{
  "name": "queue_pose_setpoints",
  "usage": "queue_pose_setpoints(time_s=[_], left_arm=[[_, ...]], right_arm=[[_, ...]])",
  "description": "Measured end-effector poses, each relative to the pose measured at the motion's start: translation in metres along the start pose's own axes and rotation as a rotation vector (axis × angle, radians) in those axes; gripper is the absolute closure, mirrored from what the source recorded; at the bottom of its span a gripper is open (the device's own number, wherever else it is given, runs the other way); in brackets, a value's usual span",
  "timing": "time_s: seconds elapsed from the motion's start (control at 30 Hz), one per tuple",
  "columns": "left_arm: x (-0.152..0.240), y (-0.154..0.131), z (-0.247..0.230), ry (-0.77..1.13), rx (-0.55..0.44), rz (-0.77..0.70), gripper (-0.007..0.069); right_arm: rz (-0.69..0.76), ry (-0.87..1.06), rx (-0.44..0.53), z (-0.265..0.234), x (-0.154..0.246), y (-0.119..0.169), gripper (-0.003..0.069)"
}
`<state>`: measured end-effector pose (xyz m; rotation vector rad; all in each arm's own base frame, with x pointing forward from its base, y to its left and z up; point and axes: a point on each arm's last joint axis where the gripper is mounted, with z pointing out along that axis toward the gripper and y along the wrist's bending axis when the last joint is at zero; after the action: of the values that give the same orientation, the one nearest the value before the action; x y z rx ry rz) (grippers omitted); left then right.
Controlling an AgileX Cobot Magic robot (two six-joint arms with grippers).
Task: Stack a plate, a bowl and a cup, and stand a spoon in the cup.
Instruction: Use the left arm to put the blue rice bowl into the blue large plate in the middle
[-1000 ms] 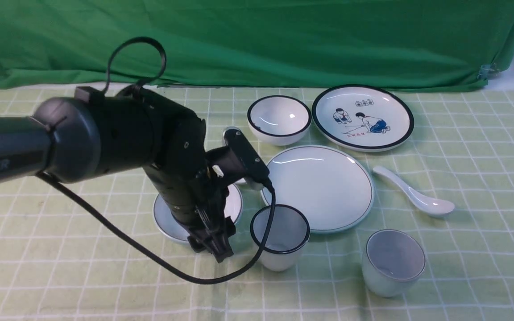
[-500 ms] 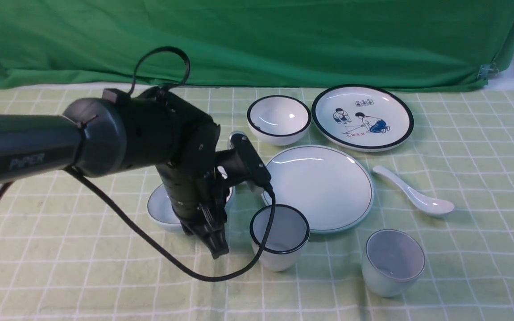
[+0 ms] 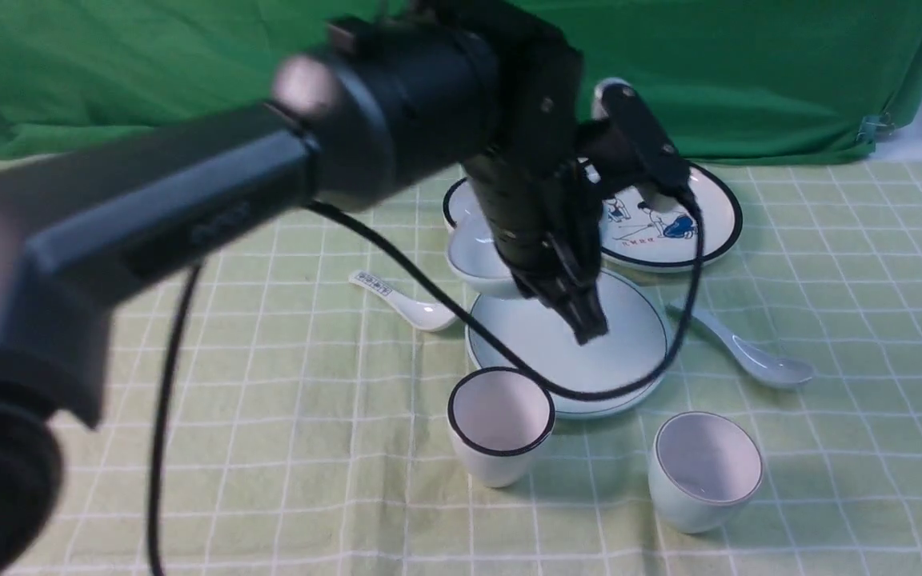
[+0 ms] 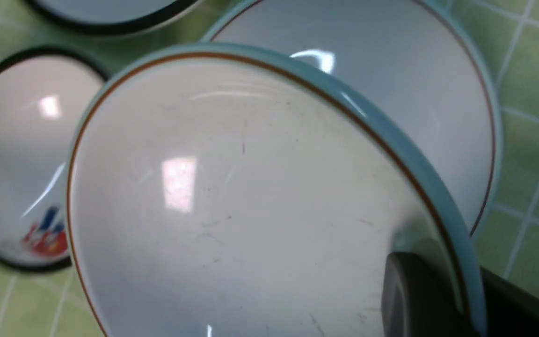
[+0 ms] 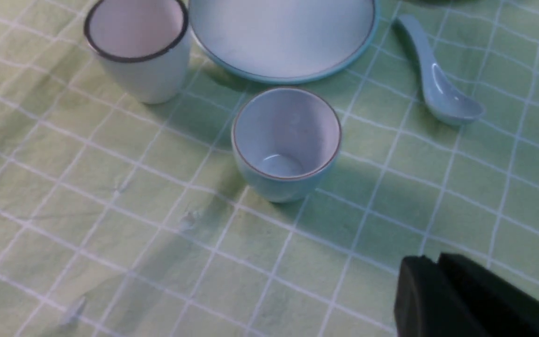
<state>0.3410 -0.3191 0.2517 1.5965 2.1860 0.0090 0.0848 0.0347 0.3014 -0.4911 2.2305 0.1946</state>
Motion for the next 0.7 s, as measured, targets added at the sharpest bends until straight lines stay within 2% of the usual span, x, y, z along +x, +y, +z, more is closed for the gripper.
queue_pose_setpoints(time_s=[0.07, 0.3, 0.47, 0.7], left_arm=[[-0.008, -0.006, 0.023, 0.022, 0.013, 0.022, 0.0578], [-0.011, -0.009, 0.061, 0.063, 0.016, 0.044, 0.0578], [-0.011, -0.008, 0.066, 0.074, 0.006, 0.055, 0.0578], [-0.013, -0.011, 0.066, 0.058, 0.040, 0.042, 0.0572]], right_arm=[[0.001, 0.003, 0.008, -0.001, 0.000, -0.001, 0.0587], [-0.001, 0.024, 0.012, -0.001, 0.002, -0.001, 0.0587], [-0.003, 0.023, 0.013, -0.001, 0.002, -0.001, 0.0587], [-0.003, 0.023, 0.014, -0.001, 0.002, -0.001, 0.0585]])
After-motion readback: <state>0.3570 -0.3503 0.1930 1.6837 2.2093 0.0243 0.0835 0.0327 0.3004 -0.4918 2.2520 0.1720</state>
